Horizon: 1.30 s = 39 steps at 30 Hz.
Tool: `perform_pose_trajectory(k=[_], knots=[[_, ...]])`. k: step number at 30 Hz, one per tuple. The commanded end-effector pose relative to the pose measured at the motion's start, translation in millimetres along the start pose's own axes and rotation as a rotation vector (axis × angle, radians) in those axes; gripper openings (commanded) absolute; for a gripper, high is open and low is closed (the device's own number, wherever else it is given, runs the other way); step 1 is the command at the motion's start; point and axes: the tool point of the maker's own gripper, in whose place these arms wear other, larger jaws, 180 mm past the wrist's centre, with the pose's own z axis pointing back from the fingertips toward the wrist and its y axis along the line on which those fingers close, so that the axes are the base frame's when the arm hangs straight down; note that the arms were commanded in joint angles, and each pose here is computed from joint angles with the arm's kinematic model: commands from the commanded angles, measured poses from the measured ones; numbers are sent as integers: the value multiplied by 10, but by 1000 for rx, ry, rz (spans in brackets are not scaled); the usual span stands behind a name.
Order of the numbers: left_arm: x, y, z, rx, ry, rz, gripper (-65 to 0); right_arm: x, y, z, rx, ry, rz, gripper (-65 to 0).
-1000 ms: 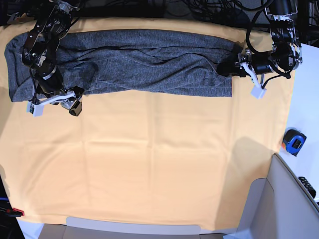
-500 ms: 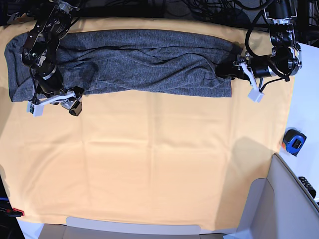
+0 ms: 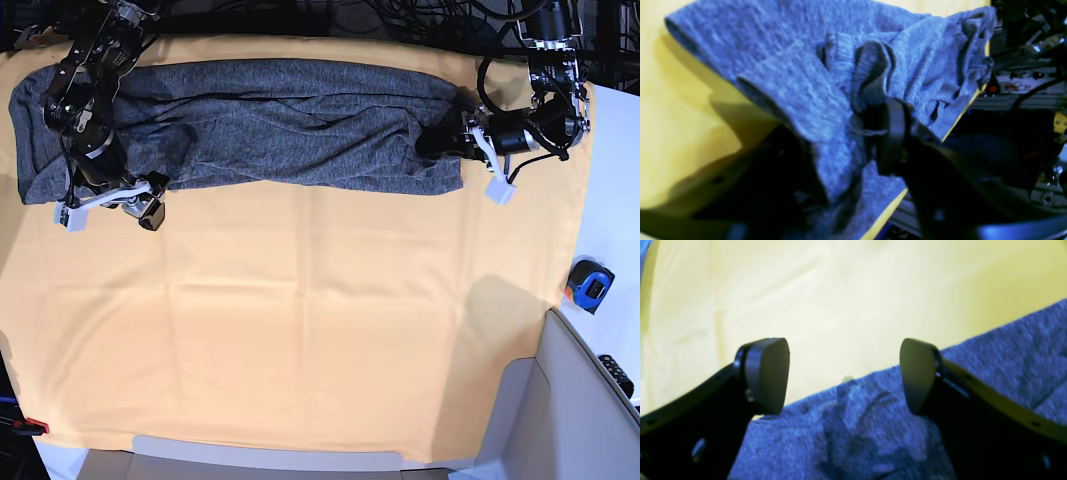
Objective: Fold the T-shirt properly
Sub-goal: 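Grasp the strip end with the left gripper and lift it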
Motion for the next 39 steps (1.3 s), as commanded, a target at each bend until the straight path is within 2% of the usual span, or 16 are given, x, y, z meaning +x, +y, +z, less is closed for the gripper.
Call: perform_pose_trajectory(k=[1,4,5,10,15,19,28,33,35,39], knots=[[13,40,22,25,21,-12,-501,113,31,27,13,-39,15,-146],[30,34,23,24,18,-16,-628,107,26,28,11,-37,16,-146],[33,31,24,24,18,-17,-650,107,26,28,11,-37,16,-146],[110,-49,36,16,2,-52,-648,208,-106,80,-17,-57,27,-146],[341,-557,12,-34,-59,-224,-648,396,-491,245,-112,-119,-11,-146],[391,-916,-117,-97,-75,-303,-648,528,-708,364,-167,-155,-13,-146],[88,-1769,-789,-344,28,-353,-648,602,-1212,678,-306,-189,-29,-146],[14,-2150,-978,-442,48,-410,-648,591,-1434,844,-368,-202,-53,-146],[57,-2189,-1019,-451,50,-423,-648,588,-1501,890,-387,-207,-62,-146],[67,-2041,-1138,-437,74,-360,-648,551,-1694,940,-426,-189,-80,-146]])
